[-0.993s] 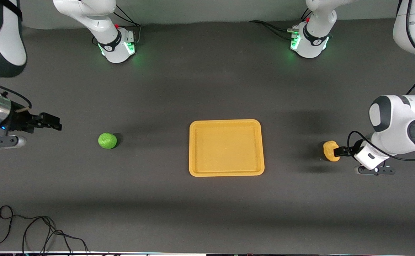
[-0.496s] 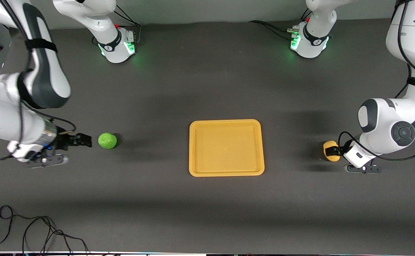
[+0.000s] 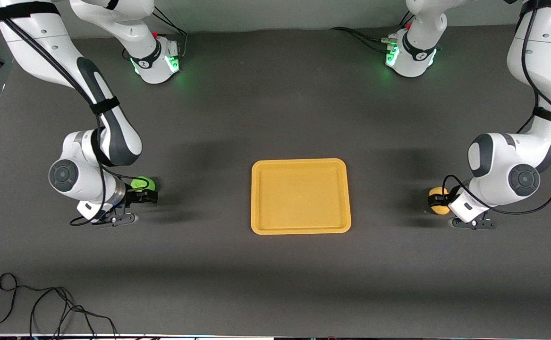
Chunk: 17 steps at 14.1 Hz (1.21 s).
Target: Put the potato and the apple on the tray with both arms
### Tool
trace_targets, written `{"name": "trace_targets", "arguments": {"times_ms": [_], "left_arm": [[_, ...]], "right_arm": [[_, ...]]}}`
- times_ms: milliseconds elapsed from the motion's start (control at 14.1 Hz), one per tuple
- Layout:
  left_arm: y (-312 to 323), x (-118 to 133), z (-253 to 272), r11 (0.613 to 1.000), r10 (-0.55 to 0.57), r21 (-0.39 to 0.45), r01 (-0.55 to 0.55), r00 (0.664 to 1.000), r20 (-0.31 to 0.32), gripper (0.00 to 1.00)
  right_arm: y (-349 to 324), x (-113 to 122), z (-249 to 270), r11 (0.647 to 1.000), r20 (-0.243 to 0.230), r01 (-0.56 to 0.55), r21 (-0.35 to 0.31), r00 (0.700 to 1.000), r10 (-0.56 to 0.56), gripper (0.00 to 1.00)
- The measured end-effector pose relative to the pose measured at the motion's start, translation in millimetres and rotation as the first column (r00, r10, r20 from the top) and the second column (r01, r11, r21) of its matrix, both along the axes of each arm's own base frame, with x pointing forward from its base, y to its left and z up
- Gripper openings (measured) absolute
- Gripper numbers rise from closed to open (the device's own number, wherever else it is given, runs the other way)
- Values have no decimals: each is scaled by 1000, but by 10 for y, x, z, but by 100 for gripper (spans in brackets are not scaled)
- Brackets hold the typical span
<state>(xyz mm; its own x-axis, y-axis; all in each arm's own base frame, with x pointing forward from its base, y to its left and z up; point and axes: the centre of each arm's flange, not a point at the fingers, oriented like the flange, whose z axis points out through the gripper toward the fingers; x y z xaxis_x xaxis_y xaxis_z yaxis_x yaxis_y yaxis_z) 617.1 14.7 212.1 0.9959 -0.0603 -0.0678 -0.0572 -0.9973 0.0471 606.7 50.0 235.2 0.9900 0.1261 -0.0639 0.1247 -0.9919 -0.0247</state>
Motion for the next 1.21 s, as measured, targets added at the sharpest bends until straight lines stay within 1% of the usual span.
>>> {"name": "trace_targets", "arguments": {"times_ms": [71,284,496,638,709,851,993,1064,1135,1206], "left_arm": [[-3,0,9,1000,-3,3,3,1000,0,52],[-41,-23,153,1000,-11,16,12,999,-30,52],[-249,-37,737,999,23,29,-22,999,-38,52],[-780,-114,1167,998,63,24,-62,997,-34,52],[-1164,-179,1311,997,80,24,-80,996,-25,52],[-1941,-350,1421,994,103,23,-102,995,-13,52],[-2513,-486,1422,993,117,20,-116,993,-11,52],[-2706,-518,1389,993,119,17,-119,993,-16,52],[-2870,-533,1315,993,121,15,-121,992,-24,52],[-3024,-536,1195,991,130,20,-129,991,-27,52]], "right_arm": [[-3,-15,-33,1000,-6,-4,-4,1000,4,100],[-14,-99,-132,999,-30,-29,-26,999,28,100],[-21,-182,-214,999,-58,-38,-34,998,36,100],[-25,-202,-232,998,-69,-54,-46,996,50,100],[-33,-215,-246,994,-73,-82,-68,994,76,100],[-49,-261,-299,988,-87,-121,-99,990,113,100],[-55,-293,-347,986,-98,-131,-105,988,121,100],[-56,-302,-363,986,-101,-132,-105,987,121,93],[-59,-306,-377,986,-104,-130,-105,987,119,83],[-60,-303,-377,986,-103,-128,-106,988,117,70]]}}
